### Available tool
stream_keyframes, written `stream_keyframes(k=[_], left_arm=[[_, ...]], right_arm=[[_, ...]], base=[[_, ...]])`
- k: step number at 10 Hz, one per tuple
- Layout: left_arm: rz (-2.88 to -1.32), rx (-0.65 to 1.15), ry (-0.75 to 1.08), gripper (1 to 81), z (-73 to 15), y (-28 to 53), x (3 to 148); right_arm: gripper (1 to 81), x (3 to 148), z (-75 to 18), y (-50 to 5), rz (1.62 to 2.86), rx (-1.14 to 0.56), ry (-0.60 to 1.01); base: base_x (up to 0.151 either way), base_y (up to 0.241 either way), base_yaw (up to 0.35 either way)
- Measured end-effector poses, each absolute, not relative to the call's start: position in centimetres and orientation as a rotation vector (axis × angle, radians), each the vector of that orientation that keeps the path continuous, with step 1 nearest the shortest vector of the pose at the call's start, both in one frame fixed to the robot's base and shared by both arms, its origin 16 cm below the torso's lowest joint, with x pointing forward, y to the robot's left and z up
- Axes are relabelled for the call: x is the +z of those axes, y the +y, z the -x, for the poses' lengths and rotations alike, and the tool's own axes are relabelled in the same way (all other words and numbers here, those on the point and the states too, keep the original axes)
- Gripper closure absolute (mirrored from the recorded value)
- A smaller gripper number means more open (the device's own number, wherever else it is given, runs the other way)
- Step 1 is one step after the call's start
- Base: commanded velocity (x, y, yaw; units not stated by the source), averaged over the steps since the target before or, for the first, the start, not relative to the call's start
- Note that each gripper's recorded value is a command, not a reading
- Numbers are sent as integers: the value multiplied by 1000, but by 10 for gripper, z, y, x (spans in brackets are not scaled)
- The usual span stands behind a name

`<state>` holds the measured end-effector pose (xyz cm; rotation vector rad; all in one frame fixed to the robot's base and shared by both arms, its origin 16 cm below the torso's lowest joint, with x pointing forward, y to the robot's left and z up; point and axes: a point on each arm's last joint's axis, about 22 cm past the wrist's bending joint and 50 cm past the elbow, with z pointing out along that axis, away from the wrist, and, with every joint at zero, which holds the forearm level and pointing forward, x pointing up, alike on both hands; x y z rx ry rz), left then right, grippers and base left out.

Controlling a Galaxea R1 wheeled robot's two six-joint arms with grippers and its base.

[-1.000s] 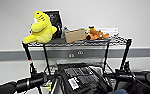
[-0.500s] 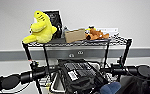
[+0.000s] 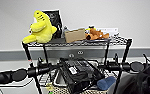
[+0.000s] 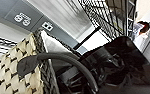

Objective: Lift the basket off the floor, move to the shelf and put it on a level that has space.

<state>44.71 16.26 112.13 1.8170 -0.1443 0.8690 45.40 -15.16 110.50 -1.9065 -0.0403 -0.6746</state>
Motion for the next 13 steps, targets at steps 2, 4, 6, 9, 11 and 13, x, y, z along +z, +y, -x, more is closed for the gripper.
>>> stream_keyframes(k=[2, 4, 6, 9, 11, 13], left_arm=[[-1846, 893, -111, 811, -475, 171, 1112], [-1864, 904, -94, 811, -500, 168, 1104], [-1856, 912, -88, 811, -522, 155, 1109], [-1861, 919, -69, 811, -553, 138, 1102], [-1872, 927, -53, 811, -571, 131, 1096], [-1895, 936, -39, 811, -589, 128, 1089]], right_arm=[[811, 1094, -477, -154, 1941, -676, -19], [811, 1092, -504, -154, 1965, -701, -5], [811, 1103, -529, -163, 1993, -743, -7], [811, 1128, -559, -177, 2002, -825, 4], [811, 1119, -575, -185, 2042, -836, 17], [811, 1111, -591, -186, 2068, -859, 23]], base=[[0, 0, 0], [0, 0, 0], [0, 0, 0], [0, 0, 0], [0, 0, 0], [0, 0, 0]])
